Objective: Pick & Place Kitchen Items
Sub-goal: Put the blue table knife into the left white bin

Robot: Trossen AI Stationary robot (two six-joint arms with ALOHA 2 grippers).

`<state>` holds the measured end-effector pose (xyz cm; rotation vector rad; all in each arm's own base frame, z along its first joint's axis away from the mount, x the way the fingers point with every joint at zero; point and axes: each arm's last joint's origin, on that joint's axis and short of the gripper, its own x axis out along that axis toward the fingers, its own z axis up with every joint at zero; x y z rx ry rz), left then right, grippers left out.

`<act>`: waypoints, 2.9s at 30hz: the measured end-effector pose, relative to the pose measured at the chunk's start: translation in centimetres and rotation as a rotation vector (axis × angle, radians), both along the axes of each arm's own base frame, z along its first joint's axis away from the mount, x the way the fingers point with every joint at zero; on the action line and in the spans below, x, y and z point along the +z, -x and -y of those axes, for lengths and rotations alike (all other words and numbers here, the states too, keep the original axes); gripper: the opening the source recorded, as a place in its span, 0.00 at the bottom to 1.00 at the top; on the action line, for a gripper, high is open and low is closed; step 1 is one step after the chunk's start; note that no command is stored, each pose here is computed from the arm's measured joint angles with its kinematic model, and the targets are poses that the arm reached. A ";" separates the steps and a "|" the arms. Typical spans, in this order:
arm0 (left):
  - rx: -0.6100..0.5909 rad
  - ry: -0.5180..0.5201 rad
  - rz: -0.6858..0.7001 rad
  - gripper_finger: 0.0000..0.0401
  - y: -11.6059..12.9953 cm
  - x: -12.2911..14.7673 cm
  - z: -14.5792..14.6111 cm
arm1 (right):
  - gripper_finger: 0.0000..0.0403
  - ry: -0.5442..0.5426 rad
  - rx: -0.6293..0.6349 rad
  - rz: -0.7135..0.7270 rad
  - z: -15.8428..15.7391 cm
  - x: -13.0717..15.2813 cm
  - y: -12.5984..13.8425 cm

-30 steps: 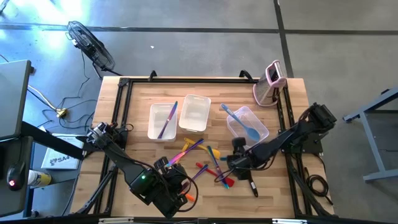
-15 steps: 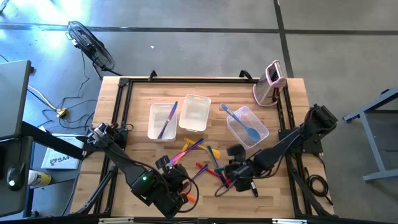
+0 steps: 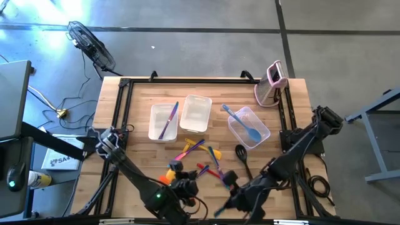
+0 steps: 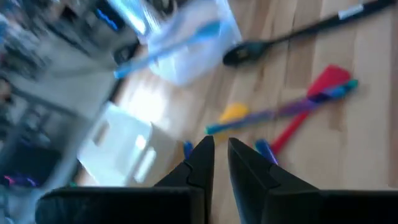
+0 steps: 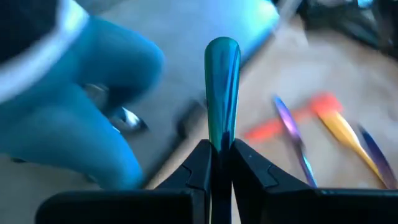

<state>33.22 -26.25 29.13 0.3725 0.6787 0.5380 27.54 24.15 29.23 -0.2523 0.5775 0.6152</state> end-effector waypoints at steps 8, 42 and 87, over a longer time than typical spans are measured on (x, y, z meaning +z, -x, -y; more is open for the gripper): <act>-0.138 -0.048 0.047 0.11 -2.3 -0.5 1.9 | 0.07 -0.122 0.159 0.072 -1.0 1.5 0.2; -0.326 0.065 0.148 0.66 -3.7 1.2 3.9 | 0.07 -0.261 0.369 0.222 -1.6 3.3 -0.1; -0.927 0.384 0.374 0.67 -9.7 4.8 1.0 | 0.07 -0.180 0.475 0.527 -2.9 4.8 0.8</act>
